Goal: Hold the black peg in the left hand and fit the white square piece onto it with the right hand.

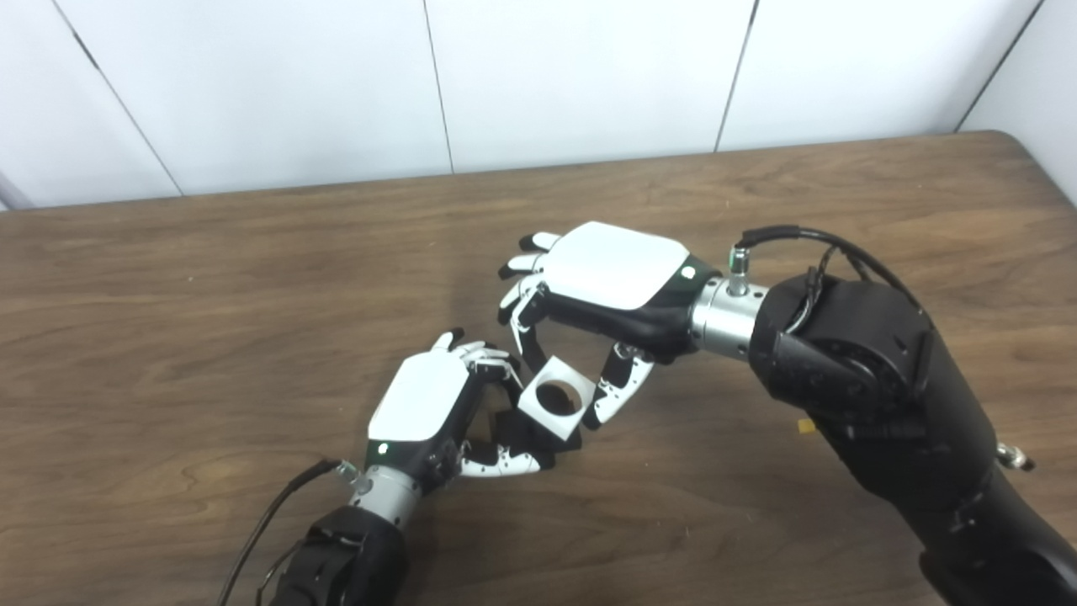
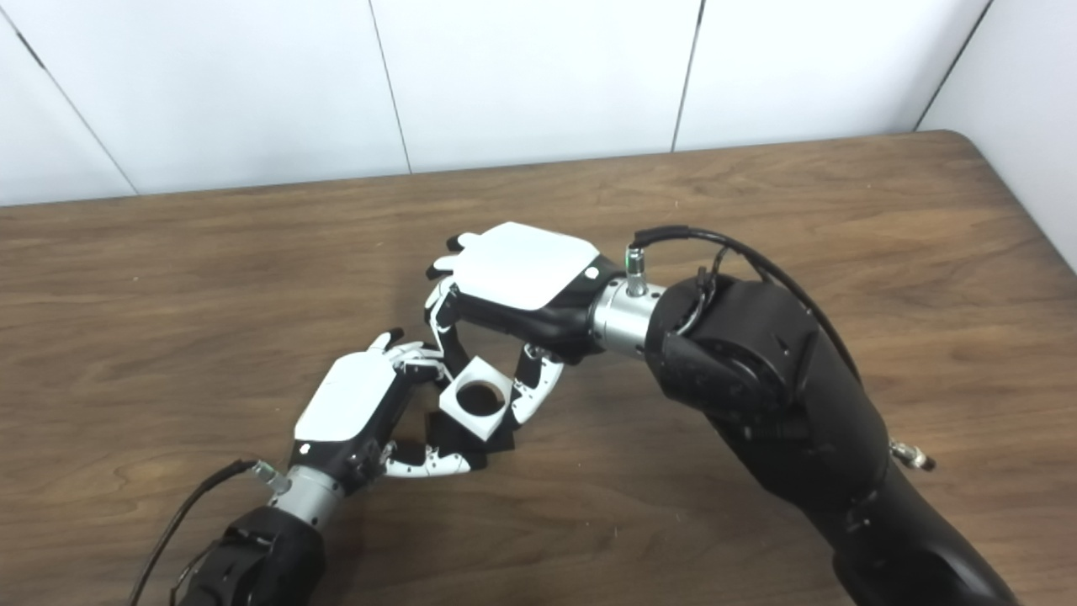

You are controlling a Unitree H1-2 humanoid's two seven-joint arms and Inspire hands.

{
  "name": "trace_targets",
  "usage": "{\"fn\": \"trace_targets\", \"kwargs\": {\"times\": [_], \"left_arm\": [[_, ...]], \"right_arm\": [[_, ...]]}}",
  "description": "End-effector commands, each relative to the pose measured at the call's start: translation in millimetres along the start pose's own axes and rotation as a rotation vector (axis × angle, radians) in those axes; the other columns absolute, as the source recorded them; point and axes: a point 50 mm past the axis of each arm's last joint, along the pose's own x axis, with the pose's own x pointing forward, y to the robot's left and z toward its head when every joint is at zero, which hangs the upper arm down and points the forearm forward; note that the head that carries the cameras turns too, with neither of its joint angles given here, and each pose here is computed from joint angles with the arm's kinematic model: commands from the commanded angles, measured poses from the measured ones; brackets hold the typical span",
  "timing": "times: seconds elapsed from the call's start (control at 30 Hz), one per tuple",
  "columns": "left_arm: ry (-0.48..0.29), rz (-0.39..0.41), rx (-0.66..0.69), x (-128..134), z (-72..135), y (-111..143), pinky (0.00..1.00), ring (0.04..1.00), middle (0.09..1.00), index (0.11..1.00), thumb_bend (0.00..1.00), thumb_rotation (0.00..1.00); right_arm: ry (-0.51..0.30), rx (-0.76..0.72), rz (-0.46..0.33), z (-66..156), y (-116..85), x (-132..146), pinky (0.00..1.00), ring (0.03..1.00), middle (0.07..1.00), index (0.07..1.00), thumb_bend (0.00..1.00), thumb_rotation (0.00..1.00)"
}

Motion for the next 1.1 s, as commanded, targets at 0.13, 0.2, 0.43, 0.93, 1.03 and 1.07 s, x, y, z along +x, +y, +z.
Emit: {"fn": "trace_targets", "kwargs": {"times": [0.13,0.2,0.43,0.93,1.03,1.07], "left_arm": [[0.016,-0.087,0.007,-0.5,1.0,-14.4,0.99,0.849,0.766,0.485,0.52,0.05],[0.014,-0.085,0.007,-0.7,0.9,-14.2,0.99,0.849,0.766,0.485,0.52,0.06],[0.013,-0.08,0.004,-1.3,1.5,-13.8,0.98,0.844,0.764,0.485,0.52,0.05],[0.016,-0.082,0.008,-4.2,1.4,-13.5,0.98,0.843,0.763,0.485,0.52,0.05],[0.017,-0.08,-0.003,-4.1,0.9,-13.3,0.99,0.844,0.762,0.485,0.52,0.05],[0.017,-0.081,-0.004,-4.1,1.0,-13.2,0.99,0.845,0.763,0.485,0.52,0.05]], "right_arm": [[0.0,-0.028,-0.054,-3.5,-7.6,1.9,1.0,0.928,0.791,0.486,0.52,0.13],[0.001,-0.03,-0.057,-4.9,-8.3,2.8,1.0,0.931,0.792,0.486,0.52,0.13],[0.003,-0.041,-0.069,-8.9,-8.2,9.6,0.98,0.924,0.788,0.486,0.52,0.13],[0.01,-0.034,-0.059,-8.0,1.4,17.4,1.0,0.925,0.787,0.486,0.52,0.14],[0.011,-0.037,-0.053,-7.2,1.9,18.0,0.99,0.923,0.785,0.486,0.52,0.14],[0.012,-0.036,-0.049,-6.8,1.9,18.1,0.99,0.923,0.786,0.486,0.52,0.14]]}}
